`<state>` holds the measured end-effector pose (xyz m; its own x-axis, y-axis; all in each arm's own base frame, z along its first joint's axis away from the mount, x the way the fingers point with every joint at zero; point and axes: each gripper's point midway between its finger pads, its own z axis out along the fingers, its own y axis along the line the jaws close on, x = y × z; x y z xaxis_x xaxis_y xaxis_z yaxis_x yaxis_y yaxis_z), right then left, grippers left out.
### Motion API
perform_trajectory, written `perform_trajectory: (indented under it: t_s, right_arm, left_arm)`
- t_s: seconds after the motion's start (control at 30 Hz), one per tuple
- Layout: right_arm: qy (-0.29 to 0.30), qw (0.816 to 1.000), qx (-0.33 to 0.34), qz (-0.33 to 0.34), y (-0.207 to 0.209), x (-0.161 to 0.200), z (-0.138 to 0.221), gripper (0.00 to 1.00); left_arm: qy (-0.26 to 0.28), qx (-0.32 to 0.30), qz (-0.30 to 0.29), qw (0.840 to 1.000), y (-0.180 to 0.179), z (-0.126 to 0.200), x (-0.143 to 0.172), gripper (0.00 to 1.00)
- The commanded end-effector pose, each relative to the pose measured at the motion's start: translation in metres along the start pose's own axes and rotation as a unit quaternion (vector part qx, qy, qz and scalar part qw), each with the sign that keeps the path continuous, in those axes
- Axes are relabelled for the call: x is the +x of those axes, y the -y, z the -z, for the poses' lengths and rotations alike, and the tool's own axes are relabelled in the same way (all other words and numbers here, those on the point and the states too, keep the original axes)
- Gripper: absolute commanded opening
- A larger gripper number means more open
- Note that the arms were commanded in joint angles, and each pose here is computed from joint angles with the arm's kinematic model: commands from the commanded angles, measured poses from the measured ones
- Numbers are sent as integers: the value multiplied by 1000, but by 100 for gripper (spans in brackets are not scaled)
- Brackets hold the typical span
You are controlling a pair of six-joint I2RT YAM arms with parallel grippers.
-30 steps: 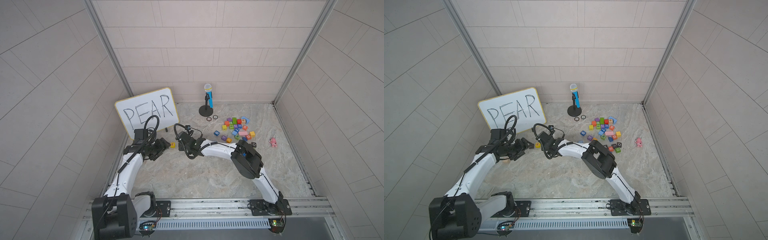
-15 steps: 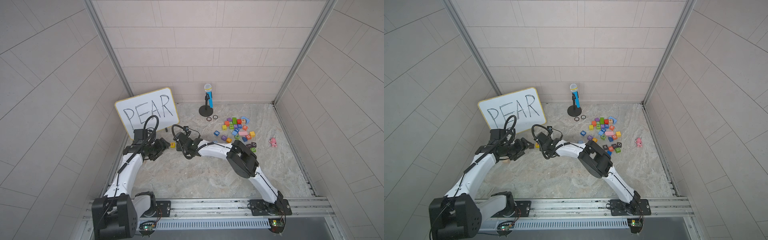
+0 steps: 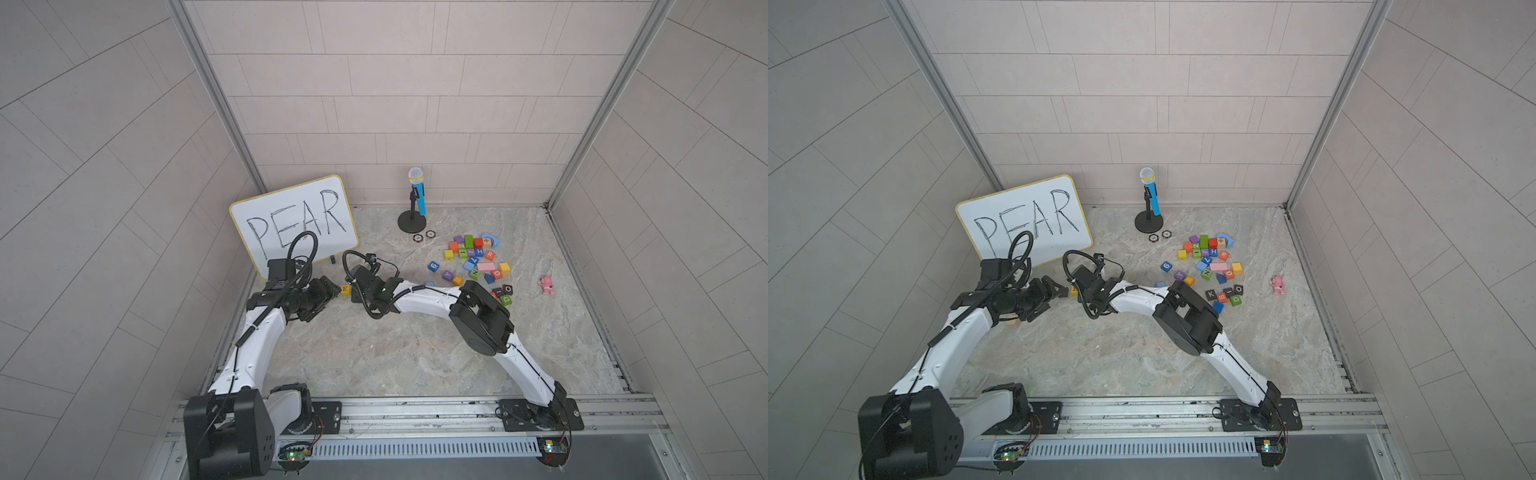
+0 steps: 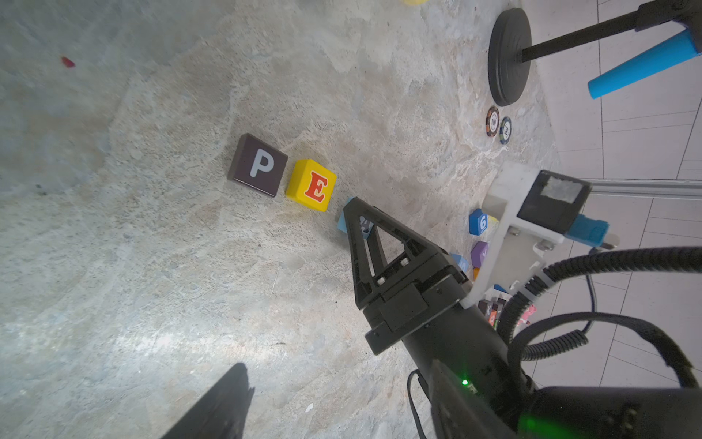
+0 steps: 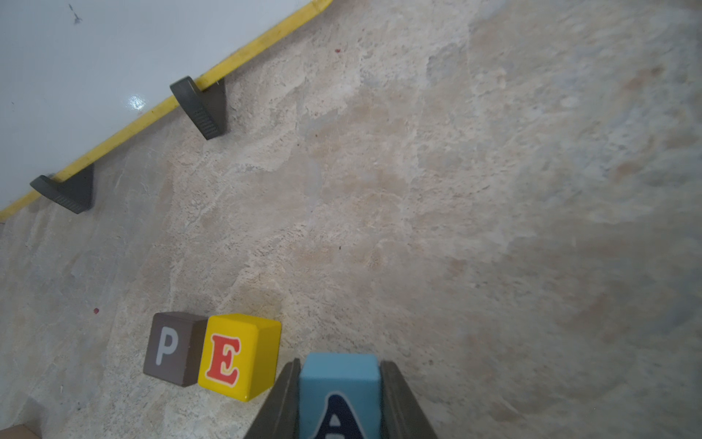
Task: Spell the uppercase word “pear” with letter blocks
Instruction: Place the letter block at the center of the board.
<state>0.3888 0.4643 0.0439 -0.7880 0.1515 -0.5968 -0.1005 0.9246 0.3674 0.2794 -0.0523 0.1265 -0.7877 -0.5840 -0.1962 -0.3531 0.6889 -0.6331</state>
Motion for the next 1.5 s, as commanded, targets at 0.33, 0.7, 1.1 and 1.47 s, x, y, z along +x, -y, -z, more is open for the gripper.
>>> perform_trajectory:
  t_s: [0.33, 0.7, 1.1, 1.47]
  right_arm:
    - [-11, 1000, 10, -11, 5, 12, -6, 34]
    - [-14, 1000, 8, -12, 5, 12, -6, 44]
    - [-14, 1000, -3, -22, 2, 10, 3, 45]
    - [-19, 999, -12, -27, -2, 12, 6, 45]
  left_arm:
    - [4, 7, -5, 1000, 0, 2, 1, 78]
    - [6, 10, -3, 1000, 0, 0, 0, 78]
    - [8, 12, -3, 1000, 1, 0, 0, 78]
    - [11, 14, -5, 1000, 2, 1, 0, 78]
